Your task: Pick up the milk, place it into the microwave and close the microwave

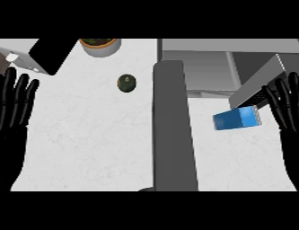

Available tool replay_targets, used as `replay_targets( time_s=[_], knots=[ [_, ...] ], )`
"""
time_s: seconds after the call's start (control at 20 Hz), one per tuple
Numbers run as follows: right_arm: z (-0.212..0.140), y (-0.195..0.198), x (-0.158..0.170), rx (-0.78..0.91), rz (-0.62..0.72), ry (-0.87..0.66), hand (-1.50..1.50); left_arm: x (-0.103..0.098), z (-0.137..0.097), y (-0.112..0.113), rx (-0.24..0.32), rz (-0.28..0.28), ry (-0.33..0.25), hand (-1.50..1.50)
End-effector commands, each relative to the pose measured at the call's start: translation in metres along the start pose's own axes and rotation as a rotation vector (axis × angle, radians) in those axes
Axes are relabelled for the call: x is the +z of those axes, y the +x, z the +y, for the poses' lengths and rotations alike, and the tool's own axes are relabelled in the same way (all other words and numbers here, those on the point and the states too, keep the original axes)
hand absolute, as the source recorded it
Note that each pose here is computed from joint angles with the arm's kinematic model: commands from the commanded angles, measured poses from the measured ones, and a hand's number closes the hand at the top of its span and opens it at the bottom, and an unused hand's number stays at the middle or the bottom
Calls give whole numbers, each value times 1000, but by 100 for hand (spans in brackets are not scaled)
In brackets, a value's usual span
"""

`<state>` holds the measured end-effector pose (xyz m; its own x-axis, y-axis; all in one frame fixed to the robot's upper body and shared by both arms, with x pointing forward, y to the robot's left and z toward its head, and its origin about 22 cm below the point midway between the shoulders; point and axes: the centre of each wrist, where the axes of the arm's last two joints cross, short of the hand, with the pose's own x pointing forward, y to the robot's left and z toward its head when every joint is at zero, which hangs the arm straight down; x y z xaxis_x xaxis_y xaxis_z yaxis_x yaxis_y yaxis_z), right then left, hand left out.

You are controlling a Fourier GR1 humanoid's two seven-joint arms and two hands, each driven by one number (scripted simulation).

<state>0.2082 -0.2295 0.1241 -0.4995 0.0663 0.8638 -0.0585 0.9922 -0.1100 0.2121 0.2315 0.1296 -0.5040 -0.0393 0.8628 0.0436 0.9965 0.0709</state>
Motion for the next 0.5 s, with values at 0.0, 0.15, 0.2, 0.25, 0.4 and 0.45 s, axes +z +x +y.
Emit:
replay_targets(
  time_s=[0.0, 0.15, 0.2, 0.25, 0.4, 0.45],
  knots=[
    [-6, -3, -8, 9, 9, -14, -150, 14, -3, -25, 20, 68, -28, -150],
    [-36, 13, 8, -37, -69, -119, -150, 5, 3, -13, 6, 63, -13, -150],
    [-44, 13, 10, -36, -105, -158, -150, 5, 17, -23, 13, 54, -20, -150],
    [-56, 22, 12, -49, -115, -164, -150, -6, 0, -25, -3, 45, -17, -150],
    [-60, 9, 24, -155, 24, -125, -150, 18, 5, -44, 249, 167, 115, -150],
    [-58, 20, 31, -152, 25, -108, -150, 28, 8, -38, 232, 182, 98, -150]
  ],
)
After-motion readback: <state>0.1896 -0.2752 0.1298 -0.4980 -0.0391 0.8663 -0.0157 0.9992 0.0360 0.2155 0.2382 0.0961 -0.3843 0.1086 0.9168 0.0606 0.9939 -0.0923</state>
